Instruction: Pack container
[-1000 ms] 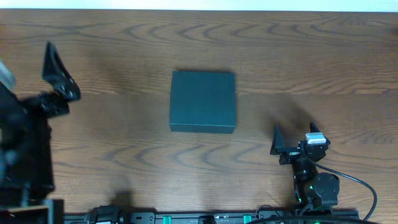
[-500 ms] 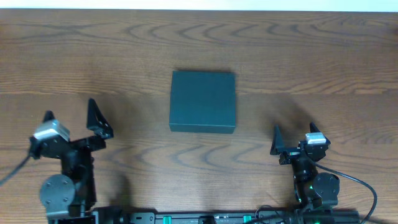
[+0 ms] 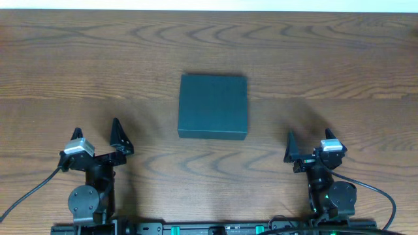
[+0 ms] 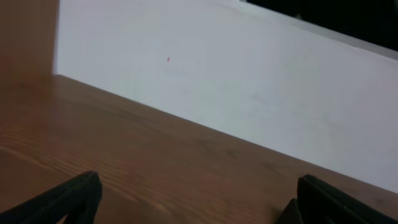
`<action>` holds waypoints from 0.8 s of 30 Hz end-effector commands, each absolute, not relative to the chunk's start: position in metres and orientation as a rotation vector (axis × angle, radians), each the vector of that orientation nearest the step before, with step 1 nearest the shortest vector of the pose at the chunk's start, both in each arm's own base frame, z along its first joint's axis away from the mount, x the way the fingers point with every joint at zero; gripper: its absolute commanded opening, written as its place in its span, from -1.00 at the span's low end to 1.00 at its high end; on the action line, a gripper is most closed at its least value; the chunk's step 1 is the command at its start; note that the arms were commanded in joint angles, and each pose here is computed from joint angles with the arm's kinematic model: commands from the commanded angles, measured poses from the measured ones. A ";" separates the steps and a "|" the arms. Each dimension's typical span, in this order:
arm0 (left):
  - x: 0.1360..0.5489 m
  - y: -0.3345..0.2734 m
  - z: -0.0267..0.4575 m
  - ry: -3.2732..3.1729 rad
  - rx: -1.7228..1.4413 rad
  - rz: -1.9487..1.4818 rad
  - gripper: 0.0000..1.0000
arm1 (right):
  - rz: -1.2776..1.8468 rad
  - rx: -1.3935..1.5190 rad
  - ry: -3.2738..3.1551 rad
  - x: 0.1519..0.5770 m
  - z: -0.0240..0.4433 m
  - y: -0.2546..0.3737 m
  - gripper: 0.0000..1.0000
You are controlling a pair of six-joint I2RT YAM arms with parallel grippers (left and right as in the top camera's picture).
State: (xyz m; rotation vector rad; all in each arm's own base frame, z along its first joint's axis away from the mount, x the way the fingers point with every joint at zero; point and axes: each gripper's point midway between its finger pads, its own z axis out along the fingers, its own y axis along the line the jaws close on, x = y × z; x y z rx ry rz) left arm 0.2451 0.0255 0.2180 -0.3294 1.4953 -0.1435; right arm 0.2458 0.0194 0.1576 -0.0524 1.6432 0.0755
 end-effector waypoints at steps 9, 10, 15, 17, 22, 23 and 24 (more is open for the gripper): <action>0.245 0.022 0.202 1.498 -0.325 -0.168 0.97 | 0.071 -0.065 1.642 0.245 0.157 0.020 0.98; 0.246 0.022 0.200 1.502 -0.325 -0.168 0.97 | 0.071 -0.065 1.642 0.245 0.157 0.020 0.98; 0.246 0.021 0.193 1.511 -0.324 -0.169 0.97 | 0.071 -0.065 1.642 0.245 0.157 0.020 0.99; 0.246 0.021 0.190 1.510 -0.324 -0.170 0.97 | 0.071 -0.065 1.642 0.245 0.157 0.020 0.99; 0.245 0.021 0.188 1.501 -0.323 -0.170 0.97 | 0.071 -0.065 1.642 0.245 0.157 0.020 0.99; 0.245 0.021 0.188 1.500 -0.322 -0.171 0.97 | 0.071 -0.065 1.642 0.245 0.157 0.020 0.98; 0.245 0.021 0.188 1.499 -0.321 -0.172 0.96 | 0.071 -0.065 1.642 0.245 0.157 0.020 0.99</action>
